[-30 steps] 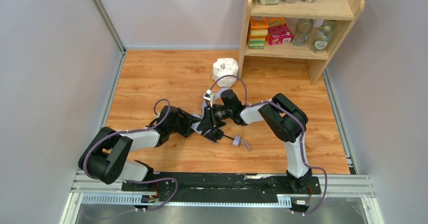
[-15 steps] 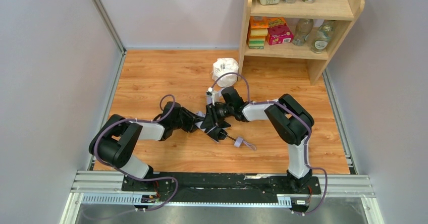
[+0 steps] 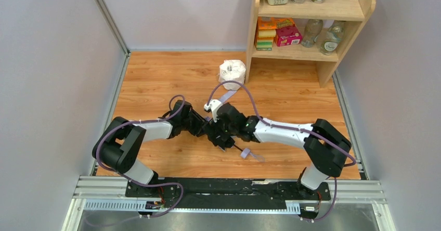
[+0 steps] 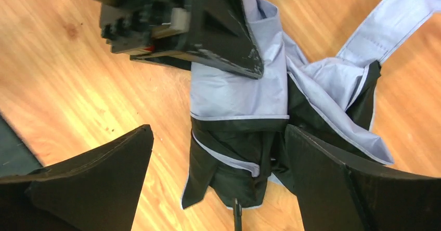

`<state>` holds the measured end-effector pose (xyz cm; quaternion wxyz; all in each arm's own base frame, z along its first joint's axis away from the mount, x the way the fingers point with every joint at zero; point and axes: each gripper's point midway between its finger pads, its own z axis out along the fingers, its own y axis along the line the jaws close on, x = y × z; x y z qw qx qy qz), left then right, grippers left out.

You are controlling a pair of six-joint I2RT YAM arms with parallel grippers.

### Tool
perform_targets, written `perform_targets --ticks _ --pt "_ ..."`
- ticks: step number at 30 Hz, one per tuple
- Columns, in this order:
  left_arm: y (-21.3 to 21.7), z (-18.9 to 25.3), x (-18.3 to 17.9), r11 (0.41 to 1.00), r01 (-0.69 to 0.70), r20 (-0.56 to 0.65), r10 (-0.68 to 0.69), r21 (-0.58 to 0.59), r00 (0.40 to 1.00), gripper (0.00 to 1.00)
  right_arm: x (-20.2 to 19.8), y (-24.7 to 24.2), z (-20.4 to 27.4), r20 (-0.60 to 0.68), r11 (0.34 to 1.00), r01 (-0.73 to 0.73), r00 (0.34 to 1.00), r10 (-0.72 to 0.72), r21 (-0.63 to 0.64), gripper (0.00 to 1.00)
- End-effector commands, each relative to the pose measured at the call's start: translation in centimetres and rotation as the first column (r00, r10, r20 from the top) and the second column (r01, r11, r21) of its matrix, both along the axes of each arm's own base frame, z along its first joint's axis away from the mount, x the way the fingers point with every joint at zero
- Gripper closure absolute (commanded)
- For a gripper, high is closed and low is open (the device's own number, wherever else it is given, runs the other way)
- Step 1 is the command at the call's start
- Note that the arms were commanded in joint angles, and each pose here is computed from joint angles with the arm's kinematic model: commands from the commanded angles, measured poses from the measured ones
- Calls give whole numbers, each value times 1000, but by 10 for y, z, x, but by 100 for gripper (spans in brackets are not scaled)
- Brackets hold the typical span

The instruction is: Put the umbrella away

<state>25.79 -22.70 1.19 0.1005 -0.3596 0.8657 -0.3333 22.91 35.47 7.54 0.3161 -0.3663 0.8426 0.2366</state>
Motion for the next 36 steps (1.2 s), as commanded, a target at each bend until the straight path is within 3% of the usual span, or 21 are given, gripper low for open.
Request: perform_targets --ticks 1,8,11,14,15,16,21,26,28,29,30,31,36 --pt "97 -91 -130 891 175 -488 58 419 871 100 15 0 8 362 986 90 932 -34 -138 0" --pt "96 -91 -137 892 182 -523 69 414 849 100 25 16 -4 519 970 143 854 -19 -198 8" --pt "96 -88 -136 893 176 -526 78 415 847 100 30 16 -24 523 959 142 853 8 -247 17" --pt "97 -82 -135 887 176 -526 84 426 847 100 30 2 -55 481 931 175 877 0 -320 37" --pt "98 -81 -135 886 177 -524 84 429 847 100 27 -6 -64 463 925 186 886 -13 -330 47" --pt "98 -80 -135 886 175 -523 86 430 848 100 23 -15 -73 440 919 196 898 -27 -343 61" --pt "92 -71 -130 903 144 -493 83 406 866 100 -7 -56 -127 212 907 193 970 -119 -374 100" --pt "80 -51 -104 923 119 -394 38 366 918 100 -46 -59 -163 -149 955 38 985 -85 -294 100" --pt "77 -36 -86 926 98 -309 21 364 951 72 -64 -56 -168 -277 970 -13 959 -57 -242 100" --pt "74 -22 -74 933 81 -244 8 352 970 52 -69 -56 -169 -324 975 -27 945 -48 -223 100" --pt "75 -13 -62 930 69 -190 1 362 982 44 -72 -56 -168 -368 980 -28 929 -47 -197 100" --pt "74 1 -52 935 52 -126 -7 350 992 23 -76 -59 -171 -411 982 -28 910 -53 -189 100" --pt "90 52 -12 956 -34 69 15 291 998 22 -85 -64 -174 -549 982 -41 833 -68 -183 100"
